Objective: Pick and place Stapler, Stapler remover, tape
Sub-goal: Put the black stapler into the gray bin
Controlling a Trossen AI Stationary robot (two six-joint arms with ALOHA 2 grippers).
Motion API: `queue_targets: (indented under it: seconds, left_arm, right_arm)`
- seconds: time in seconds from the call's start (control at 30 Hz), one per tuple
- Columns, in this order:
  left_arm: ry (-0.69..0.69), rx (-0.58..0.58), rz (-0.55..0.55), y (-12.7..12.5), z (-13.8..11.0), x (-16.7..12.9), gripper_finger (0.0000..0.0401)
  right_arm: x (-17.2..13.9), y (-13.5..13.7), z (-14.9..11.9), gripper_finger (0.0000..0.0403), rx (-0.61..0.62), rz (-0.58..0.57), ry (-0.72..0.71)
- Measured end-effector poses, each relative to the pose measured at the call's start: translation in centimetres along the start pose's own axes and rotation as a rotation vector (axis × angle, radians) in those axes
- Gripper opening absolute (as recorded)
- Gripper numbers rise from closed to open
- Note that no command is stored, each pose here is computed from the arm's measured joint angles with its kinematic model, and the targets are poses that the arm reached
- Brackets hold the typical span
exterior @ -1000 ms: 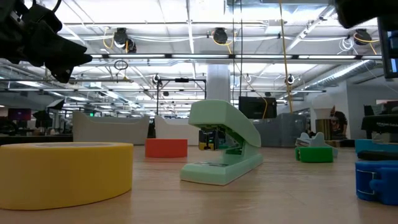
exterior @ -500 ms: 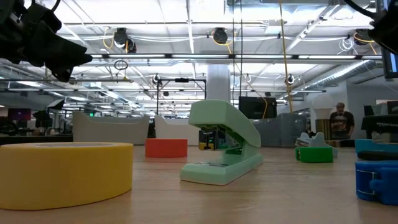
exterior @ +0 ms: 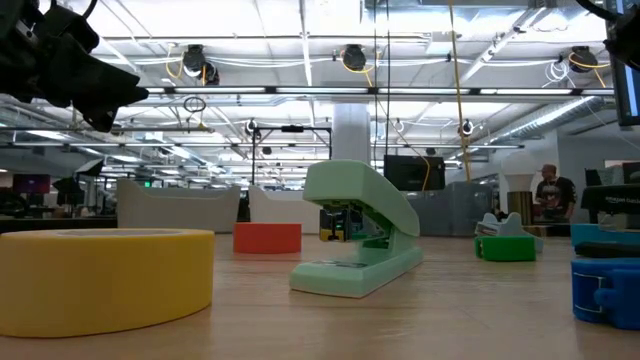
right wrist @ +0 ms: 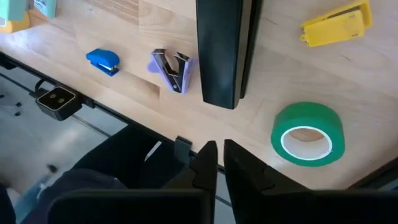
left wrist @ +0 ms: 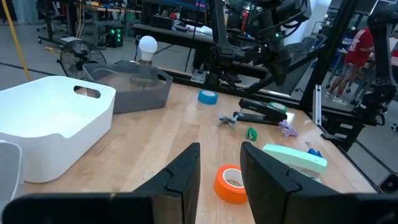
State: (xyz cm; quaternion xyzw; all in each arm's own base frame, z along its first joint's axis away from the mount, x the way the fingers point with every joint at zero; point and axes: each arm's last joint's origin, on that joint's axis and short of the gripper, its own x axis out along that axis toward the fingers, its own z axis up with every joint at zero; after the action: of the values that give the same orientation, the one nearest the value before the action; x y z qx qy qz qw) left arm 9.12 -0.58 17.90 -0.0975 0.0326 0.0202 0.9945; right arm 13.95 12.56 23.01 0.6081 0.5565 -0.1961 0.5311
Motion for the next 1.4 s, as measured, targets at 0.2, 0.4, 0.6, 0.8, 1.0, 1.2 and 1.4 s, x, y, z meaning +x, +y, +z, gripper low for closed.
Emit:
queue_targets:
  seconds: [0.2, 0.4, 0.6, 0.8, 1.0, 1.2, 1.4]
  left_arm:
    - [0.0, 0.0, -0.001, 0.0, 0.0, 0.0, 0.0115]
    - [0.0, 0.0, 0.0, 0.0, 0.0, 0.0, 0.0115]
    - [0.0, 0.0, -0.001, 0.0, 0.0, 0.0, 0.0115]
    - [0.0, 0.0, -0.001, 0.0, 0.0, 0.0, 0.0115]
    - [0.0, 0.0, -0.001, 0.0, 0.0, 0.0, 0.0115]
    - [0.0, 0.007, 0.0, 0.0, 0.0, 0.0, 0.0115]
    - [0.0, 0.0, -0.001, 0.0, 0.0, 0.0, 0.0115]
  right_arm:
    - [0.0, 0.0, 0.0, 0.0076, -0.002, -0.001, -0.001]
    - [0.0, -0.2, 0.1, 0.0137, -0.004, -0.015, -0.008]
    - [0.3, -0.4, 0.4, 0.0208, -0.003, -0.013, -0.041]
    - [1.5, -0.5, 0.6, 0.025, 0.022, 0.06, 0.003]
    - [3.2, -0.7, 1.0, 0.0255, 0.025, 0.199, 0.075]
    - [4.6, -1.6, 1.7, 0.0252, 0.119, 0.28, 0.132]
    - [4.6, -1.8, 2.3, 0.0252, 0.118, 0.327, -0.021]
